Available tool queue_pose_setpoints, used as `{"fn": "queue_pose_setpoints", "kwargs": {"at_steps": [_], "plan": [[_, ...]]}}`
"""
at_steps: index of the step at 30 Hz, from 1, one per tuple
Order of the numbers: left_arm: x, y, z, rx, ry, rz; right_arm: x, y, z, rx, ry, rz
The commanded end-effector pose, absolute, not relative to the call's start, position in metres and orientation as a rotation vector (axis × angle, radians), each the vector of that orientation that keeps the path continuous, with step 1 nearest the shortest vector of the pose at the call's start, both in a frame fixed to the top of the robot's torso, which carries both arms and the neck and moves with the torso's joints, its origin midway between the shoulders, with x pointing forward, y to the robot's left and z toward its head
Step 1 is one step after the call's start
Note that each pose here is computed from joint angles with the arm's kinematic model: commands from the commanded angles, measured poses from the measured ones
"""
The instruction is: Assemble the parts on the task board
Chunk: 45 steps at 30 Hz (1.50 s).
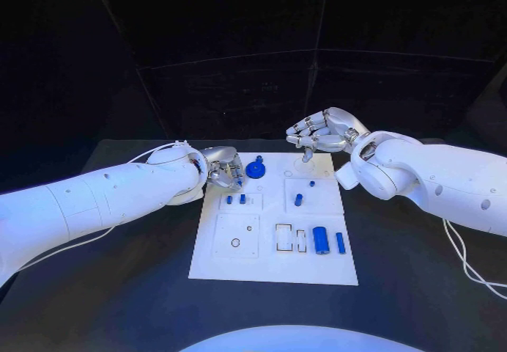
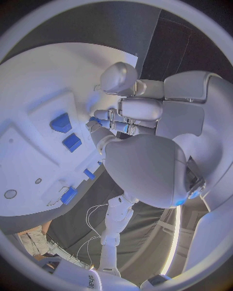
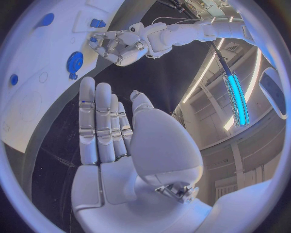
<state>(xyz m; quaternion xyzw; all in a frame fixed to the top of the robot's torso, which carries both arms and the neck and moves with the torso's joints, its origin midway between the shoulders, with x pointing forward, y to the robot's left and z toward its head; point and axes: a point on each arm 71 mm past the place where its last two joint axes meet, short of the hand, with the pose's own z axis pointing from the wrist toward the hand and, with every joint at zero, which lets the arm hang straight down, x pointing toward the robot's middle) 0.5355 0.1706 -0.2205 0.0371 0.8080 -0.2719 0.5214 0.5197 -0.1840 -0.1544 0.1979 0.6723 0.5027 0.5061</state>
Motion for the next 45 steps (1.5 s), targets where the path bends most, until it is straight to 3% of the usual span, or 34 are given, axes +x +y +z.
{"fn": "queue_pose_setpoints", "kwargs": {"at_steps": [1, 36, 45], "plan": [[0.535, 0.171, -0.222, 0.083, 1.954, -0.637, 0.519, -0.183, -0.153, 0.468, 1.614, 1.222], [0.535, 0.174, -0.223, 0.050, 1.975, -0.653, 0.520, -0.185, -0.153, 0.473, 1.621, 1.211], [0.535, 0.186, -0.222, 0.008, 1.961, -0.647, 0.522, -0.191, -0.159, 0.393, 1.702, 1.127]]}}
